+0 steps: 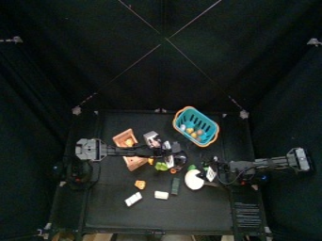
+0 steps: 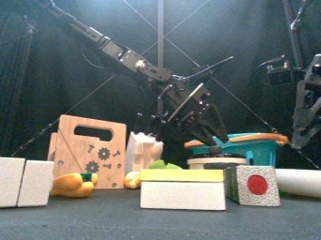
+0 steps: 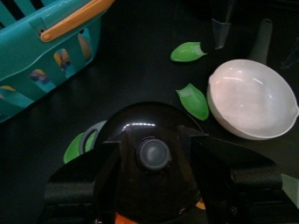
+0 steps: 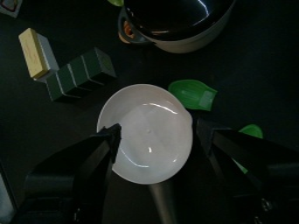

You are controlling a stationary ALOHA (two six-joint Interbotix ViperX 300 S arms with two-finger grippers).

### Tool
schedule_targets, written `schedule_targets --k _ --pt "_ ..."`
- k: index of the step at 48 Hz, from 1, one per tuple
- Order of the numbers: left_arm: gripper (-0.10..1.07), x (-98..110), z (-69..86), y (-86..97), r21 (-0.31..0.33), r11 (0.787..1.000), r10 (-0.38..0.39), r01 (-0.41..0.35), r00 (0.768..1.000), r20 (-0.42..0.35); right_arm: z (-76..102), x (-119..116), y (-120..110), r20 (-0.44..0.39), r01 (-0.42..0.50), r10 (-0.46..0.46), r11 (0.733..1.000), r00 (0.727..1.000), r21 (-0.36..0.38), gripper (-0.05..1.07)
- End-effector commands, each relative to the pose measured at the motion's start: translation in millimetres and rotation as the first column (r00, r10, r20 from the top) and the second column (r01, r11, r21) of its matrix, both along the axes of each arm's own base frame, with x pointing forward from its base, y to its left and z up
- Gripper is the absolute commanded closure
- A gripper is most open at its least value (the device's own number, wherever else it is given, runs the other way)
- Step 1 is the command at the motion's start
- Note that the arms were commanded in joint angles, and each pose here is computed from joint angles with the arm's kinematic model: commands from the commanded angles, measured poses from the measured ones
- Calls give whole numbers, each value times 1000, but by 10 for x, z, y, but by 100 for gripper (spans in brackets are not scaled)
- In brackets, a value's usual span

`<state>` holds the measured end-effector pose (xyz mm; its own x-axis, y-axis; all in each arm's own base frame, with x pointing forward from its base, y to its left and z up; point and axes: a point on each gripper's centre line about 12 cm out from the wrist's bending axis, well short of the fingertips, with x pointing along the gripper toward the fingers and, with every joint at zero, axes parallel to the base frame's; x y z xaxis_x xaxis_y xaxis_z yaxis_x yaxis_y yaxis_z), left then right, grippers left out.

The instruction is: Grab egg sushi

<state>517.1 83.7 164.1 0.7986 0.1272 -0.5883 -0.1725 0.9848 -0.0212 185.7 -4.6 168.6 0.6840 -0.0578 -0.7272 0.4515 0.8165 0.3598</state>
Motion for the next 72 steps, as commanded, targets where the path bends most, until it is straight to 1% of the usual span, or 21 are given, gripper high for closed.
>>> schedule_targets --k 1,5,6,8,13,14,19,25,28,30,33,38,42,46,50,54,58,60,63,68,72 --pt "12 27 360 -4 10 1000 0 -1 996 84 60 44 0 21 1 -1 1000 1000 2 3" --pt "12 -3 488 -9 12 1000 1 -2 994 107 86 65 4 35 -4 4 1000 999 1 3" --pt "12 -24 552 -12 15 1000 0 -2 993 118 96 72 6 41 -5 4 1000 999 1 3" --pt "12 -55 617 -17 21 1000 -3 0 992 127 118 85 4 47 -6 7 1000 999 -3 3" --pt "12 -159 774 -34 23 1000 -2 -1 989 150 199 134 -5 79 -22 25 999 997 -32 3" --pt "12 -184 800 -61 23 1000 -7 4 988 153 223 150 -6 91 -27 30 999 995 -40 3" --pt "12 -316 865 -165 28 999 -26 22 988 153 355 270 23 179 -57 67 997 982 -57 3" --pt "13 -464 893 -265 39 998 -48 43 986 158 496 394 41 251 -81 99 993 963 -80 3" --pt "13 -530 923 -316 44 998 -58 51 982 180 558 461 66 283 -103 128 990 950 -101 3" --pt "13 -604 960 -366 47 997 -67 58 976 208 601 526 85 300 -117 146 987 943 -113 3" --pt "13 -728 979 -413 50 997 -73 62 969 238 627 622 98 297 -124 154 985 943 -116 3" --pt "13 -961 918 -476 38 997 -69 60 957 282 618 819 145 263 -146 174 982 949 -121 3" --pt "13 -1081 847 -557 38 997 -79 71 945 317 595 952 274 238 -204 234 968 943 -144 3" --pt "13 -1187 748 -654 44 995 -103 94 940 325 575 1050 423 222 -258 287 954 932 -154 3" --pt "13 -1289 648 -735 45 993 -122 114 941 316 479 1173 636 180 -326 351 932 919 -156 3" --pt "13 -1384 572 -802 44 990 -139 132 943 303 369 1305 755 134 -355 374 923 918 -150 3" --pt "13 -1481 471 -876 41 987 -158 152 947 278 269 1468 848 85 -370 385 917 919 -148 3" --pt "13 -1526 436 -914 40 986 -168 163 947 272 250 1563 889 69 -373 386 916 920 -149 3" --pt "13 -1582 421 -978 44 982 -187 182 942 279 211 1701 974 46 -385 396 910 917 -151 3" --pt "13 -1743 306 -1093 43 975 -222 219 941 254 85 1939 1101 6 -404 410 901 912 -157 3" --pt "13 -1859 275 -1168 50 968 -251 247 933 256 -1 2099 1175 -17 -412 415 897 910 -161 3"
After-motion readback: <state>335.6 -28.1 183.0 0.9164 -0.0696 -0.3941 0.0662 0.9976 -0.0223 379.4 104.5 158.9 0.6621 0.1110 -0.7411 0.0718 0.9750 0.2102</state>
